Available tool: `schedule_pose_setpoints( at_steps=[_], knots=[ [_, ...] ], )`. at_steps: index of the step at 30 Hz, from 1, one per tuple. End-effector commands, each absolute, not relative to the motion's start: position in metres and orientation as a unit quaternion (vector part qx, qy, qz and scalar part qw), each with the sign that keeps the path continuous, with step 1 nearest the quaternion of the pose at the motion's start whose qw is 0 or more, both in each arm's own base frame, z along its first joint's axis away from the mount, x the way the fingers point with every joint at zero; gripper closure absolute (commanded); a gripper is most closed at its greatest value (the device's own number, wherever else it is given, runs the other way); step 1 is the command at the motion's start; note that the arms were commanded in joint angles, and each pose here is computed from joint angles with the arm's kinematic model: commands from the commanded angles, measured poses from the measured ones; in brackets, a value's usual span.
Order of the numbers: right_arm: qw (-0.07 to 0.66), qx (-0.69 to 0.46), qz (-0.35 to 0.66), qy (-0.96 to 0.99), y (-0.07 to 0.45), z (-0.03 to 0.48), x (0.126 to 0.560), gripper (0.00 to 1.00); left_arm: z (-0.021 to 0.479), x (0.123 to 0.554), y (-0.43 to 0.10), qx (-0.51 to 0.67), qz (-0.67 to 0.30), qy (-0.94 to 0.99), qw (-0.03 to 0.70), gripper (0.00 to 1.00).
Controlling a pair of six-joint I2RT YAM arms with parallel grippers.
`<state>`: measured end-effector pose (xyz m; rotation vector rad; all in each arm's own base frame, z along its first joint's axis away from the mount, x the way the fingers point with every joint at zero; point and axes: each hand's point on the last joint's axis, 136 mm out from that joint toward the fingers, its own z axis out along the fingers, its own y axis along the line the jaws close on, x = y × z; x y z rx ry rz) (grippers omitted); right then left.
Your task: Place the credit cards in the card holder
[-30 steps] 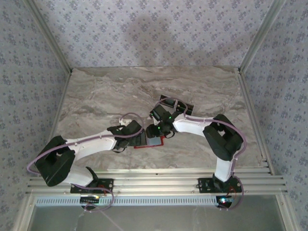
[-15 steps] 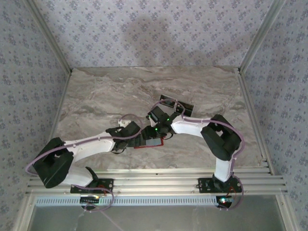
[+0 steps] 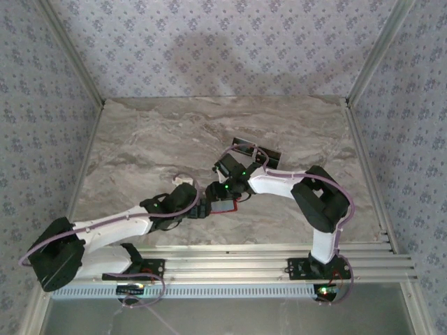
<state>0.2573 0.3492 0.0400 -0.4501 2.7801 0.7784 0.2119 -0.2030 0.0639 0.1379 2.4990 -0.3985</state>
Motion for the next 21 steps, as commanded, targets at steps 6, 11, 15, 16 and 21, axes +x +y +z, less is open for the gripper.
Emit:
schedule_pose_setpoints(
  at_steps=[6,11,15,16,21],
  knots=[
    [0.093,-0.142,0.273,0.947,0.352,0.037,0.253,0.44,0.076,0.201,-0.240,0.116,-0.217,0.917,0.313,0.00],
    [0.091,-0.142,0.277,0.946,0.353,0.037,0.252,0.45,0.070,0.204,-0.244,0.119,-0.210,0.919,0.311,0.00],
    [0.090,-0.138,0.278,0.946,0.353,0.037,0.253,0.45,0.065,0.208,-0.246,0.115,-0.196,0.922,0.313,0.00],
    [0.088,-0.138,0.278,0.947,0.352,0.036,0.252,0.45,0.064,0.209,-0.245,0.113,-0.190,0.923,0.315,0.00],
    [0.088,-0.139,0.279,0.946,0.352,0.037,0.251,0.45,0.057,0.214,-0.242,0.100,-0.159,0.926,0.327,0.00]
  ],
)
